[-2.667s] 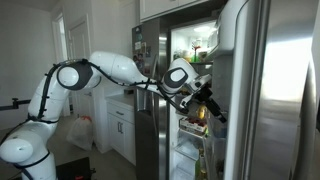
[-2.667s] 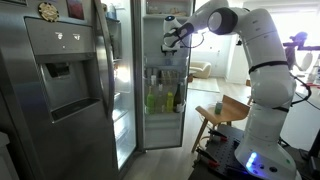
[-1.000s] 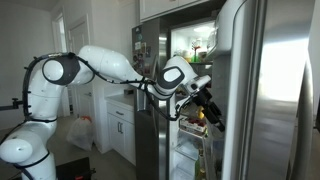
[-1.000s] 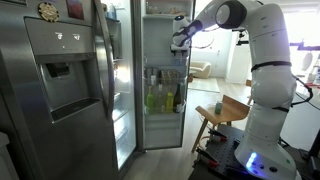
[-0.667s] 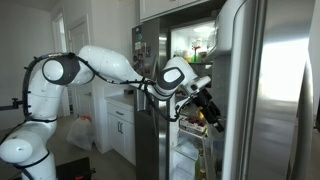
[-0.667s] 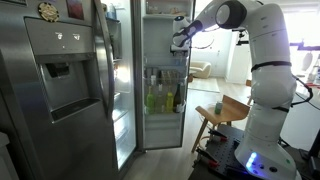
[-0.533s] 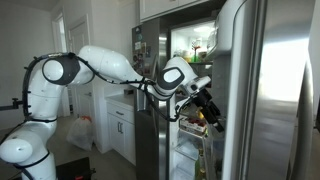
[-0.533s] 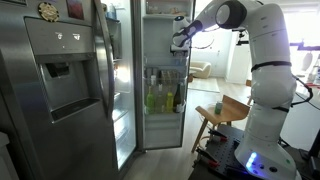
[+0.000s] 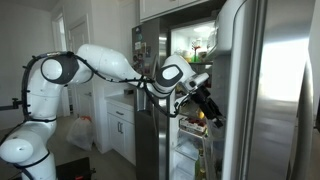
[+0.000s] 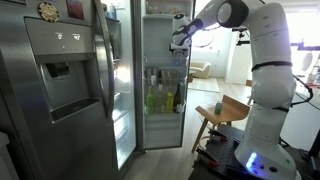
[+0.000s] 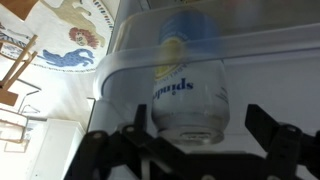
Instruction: Move the can in the fridge to the right
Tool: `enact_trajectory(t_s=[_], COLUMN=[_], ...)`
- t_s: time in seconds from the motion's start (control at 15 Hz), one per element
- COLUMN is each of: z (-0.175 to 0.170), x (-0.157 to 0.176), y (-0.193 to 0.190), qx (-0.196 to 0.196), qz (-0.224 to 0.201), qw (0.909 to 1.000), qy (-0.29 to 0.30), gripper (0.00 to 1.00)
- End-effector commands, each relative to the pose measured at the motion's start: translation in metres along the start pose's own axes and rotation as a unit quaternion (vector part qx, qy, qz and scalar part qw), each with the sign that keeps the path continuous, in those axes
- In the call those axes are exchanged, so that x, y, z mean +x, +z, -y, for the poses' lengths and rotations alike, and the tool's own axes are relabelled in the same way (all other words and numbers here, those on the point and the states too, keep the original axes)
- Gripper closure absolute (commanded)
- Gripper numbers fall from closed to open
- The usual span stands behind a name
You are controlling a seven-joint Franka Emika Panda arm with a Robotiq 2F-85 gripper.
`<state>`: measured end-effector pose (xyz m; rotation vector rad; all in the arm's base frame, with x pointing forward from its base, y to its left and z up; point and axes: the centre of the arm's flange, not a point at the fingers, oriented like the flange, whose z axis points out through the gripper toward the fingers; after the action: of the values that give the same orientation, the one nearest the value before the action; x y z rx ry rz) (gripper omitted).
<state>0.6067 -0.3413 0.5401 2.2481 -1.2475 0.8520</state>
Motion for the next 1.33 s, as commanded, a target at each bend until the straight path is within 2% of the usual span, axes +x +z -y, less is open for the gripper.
enact_trajectory(t_s=[0.0,0.33,0.6,1.0,1.27], z=[-0.008,-0.011,-0.01,-0.001,-0.002], x=[-0.008,-0.012,-0.025,-0.061,-0.085], y=[-0.03,-0.058,-0.078,-0.104,-0.128], qx=[0.005,0.004,0.009,0.059,0.111], qz=[-0.017,-0.043,-0.043,0.009,0.068], qw=[0.9998,0.999,0.999,0.9974,0.9876], qy=[0.009,0.014,0.009,-0.04,-0.088], gripper=[0.0,0.0,0.0,0.0,0.0])
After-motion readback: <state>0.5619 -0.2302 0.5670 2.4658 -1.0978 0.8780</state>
